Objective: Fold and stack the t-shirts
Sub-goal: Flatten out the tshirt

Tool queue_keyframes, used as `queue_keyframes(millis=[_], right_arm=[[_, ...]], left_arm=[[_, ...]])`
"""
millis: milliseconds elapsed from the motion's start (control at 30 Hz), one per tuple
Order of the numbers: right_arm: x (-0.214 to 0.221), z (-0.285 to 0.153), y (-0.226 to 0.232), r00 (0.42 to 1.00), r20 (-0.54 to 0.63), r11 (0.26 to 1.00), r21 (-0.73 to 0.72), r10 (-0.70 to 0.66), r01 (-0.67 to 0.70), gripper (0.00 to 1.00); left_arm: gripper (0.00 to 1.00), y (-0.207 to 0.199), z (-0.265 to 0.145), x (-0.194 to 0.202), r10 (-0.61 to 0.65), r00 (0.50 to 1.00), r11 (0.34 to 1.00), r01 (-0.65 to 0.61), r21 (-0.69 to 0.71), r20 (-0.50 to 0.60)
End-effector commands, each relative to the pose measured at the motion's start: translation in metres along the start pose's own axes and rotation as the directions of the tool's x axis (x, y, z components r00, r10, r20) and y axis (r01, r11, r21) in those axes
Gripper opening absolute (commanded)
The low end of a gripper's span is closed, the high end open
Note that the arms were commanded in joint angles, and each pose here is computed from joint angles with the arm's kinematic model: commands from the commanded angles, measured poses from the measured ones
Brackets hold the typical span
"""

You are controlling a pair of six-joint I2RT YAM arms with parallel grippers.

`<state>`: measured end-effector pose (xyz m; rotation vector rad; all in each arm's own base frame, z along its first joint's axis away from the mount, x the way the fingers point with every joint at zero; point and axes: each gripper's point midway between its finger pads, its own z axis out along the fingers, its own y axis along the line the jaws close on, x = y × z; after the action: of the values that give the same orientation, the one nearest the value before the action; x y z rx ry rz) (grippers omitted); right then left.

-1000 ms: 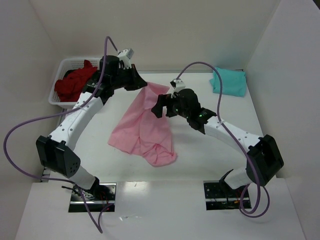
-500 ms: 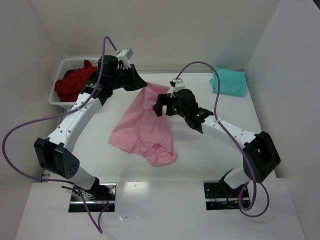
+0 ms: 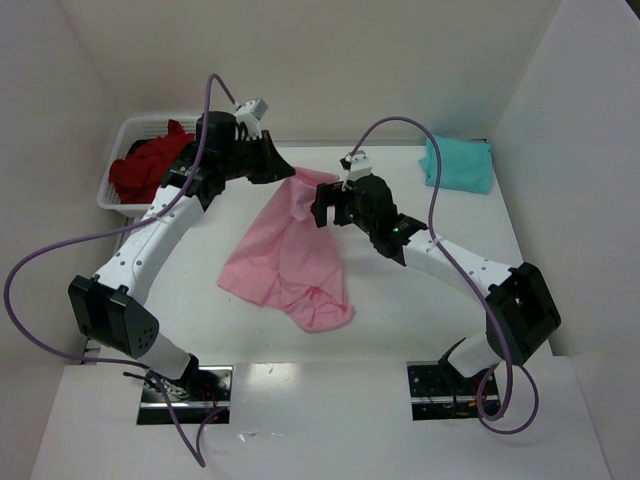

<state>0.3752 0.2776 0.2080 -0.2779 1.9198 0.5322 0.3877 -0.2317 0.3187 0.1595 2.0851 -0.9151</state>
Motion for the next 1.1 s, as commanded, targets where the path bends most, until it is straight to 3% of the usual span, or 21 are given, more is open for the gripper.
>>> queue_keyframes(millis=[0,100,167,333,400,467,633,733,767,833,933,1067], right_arm=[[-0.058,-0.012,0.023,0.983,0.185,0.994,-0.106,0.011,0.009,0.96],[-0.063,-0.015,0.037,0.980,0.198,0.983,-0.181,0.023,0.013,0.89],[-0.065,-0.015,0.043,0.979,0.199,0.978,-0.210,0.035,0.007,0.77],[-0.053,-0.005,0.049,0.991,0.130,0.971,-0.237,0.024,0.008,0.36],[-0.047,-0.003,0.050,0.994,0.109,0.970,-0.244,0.029,-0.002,0.14],[-0.052,-0.004,0.045,0.991,0.122,0.976,-0.216,0.050,-0.022,0.00],[-0.086,-0.020,0.037,0.984,0.174,0.990,-0.139,0.039,-0.015,0.00],[-0.126,-0.042,0.029,0.970,0.241,0.997,-0.078,0.036,-0.018,0.00],[-0.136,-0.048,0.021,0.967,0.253,0.998,-0.060,0.039,-0.024,0.00],[-0.180,-0.075,0.009,0.942,0.332,0.999,-0.032,0.048,-0.039,0.00],[-0.214,-0.098,0.002,0.926,0.377,1.000,0.009,0.014,-0.019,0.00],[-0.230,-0.110,0.002,0.923,0.384,0.999,0.032,-0.018,0.006,0.00]], left_arm=[[0.00,-0.018,-0.006,-0.006,-0.003,1.000,0.998,0.002,0.062,0.010],[0.01,-0.014,-0.002,0.000,-0.005,1.000,0.998,0.006,0.056,-0.016],[0.02,-0.014,-0.001,0.000,-0.007,1.000,0.998,0.008,0.059,-0.023],[0.02,-0.012,0.000,0.000,-0.007,1.000,0.999,0.008,0.051,-0.019],[0.02,-0.013,0.000,-0.002,-0.003,1.000,0.998,0.004,0.055,-0.011],[0.03,-0.013,0.001,-0.002,-0.013,1.000,0.998,0.014,0.054,-0.013],[0.16,-0.001,0.007,0.005,-0.016,1.000,1.000,0.017,0.015,-0.022],[0.35,0.010,0.009,0.004,-0.008,1.000,0.999,0.007,-0.039,-0.005],[0.44,0.020,0.009,0.003,-0.006,1.000,0.997,0.007,-0.072,0.002],[0.75,0.027,0.004,0.006,-0.004,1.000,0.994,0.006,-0.105,0.014],[0.95,0.034,-0.002,0.006,0.022,0.999,0.992,-0.016,-0.125,0.042],[1.00,0.054,-0.005,0.043,0.044,0.999,0.986,-0.045,-0.159,-0.007]])
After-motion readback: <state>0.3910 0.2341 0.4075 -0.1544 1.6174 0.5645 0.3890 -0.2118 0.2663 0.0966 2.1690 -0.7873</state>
